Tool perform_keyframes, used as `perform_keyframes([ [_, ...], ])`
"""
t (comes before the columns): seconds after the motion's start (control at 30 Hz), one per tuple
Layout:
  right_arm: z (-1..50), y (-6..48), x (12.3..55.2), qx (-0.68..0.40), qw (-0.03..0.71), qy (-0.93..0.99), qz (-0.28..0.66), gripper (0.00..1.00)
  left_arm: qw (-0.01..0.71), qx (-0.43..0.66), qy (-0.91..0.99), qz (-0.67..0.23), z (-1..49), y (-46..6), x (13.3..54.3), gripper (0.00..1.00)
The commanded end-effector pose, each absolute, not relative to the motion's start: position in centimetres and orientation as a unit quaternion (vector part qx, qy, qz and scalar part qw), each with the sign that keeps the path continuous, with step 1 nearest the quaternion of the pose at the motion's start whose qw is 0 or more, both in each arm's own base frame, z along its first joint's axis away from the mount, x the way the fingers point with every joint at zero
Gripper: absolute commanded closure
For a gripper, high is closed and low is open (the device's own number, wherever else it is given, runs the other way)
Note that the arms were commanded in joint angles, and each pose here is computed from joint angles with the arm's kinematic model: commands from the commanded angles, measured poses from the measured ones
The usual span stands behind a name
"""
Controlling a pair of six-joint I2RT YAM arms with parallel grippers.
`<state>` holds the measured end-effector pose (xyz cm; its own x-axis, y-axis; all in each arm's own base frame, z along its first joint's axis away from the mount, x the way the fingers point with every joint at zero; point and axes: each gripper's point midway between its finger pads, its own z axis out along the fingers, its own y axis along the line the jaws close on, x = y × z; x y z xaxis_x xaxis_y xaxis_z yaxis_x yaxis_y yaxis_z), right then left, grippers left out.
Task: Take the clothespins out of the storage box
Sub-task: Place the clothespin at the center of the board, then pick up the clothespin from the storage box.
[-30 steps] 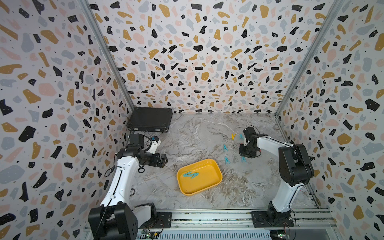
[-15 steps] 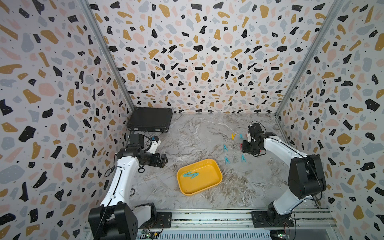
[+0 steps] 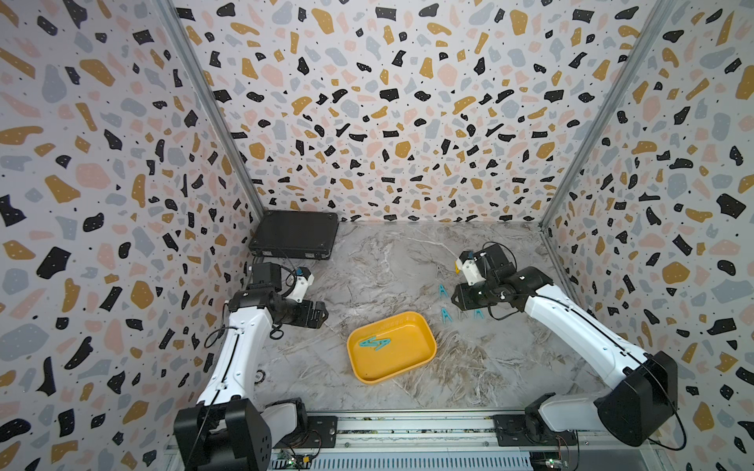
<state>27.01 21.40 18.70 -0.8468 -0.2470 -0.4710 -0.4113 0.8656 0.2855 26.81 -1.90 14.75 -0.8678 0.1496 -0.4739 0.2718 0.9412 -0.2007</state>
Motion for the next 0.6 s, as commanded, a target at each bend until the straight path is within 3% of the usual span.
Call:
perform_keyframes([
  [0.0,20.2,24.2,24.5,-0.256,0.216,0.920,0.202,0.63,0.236,0.097,0.958,-0.130,14.8,-1.4,26.8,0.00],
  [0.37,18.2,33.9,20.0,-0.372,0.206,0.876,0.226,0.54,0.236,0.066,0.963,-0.114,14.5,0.4,26.9,0.00],
  [0.57,14.6,36.3,20.3,-0.308,0.169,0.917,0.190,0.53,0.237,0.068,0.962,-0.115,14.6,0.4,26.9,0.00],
])
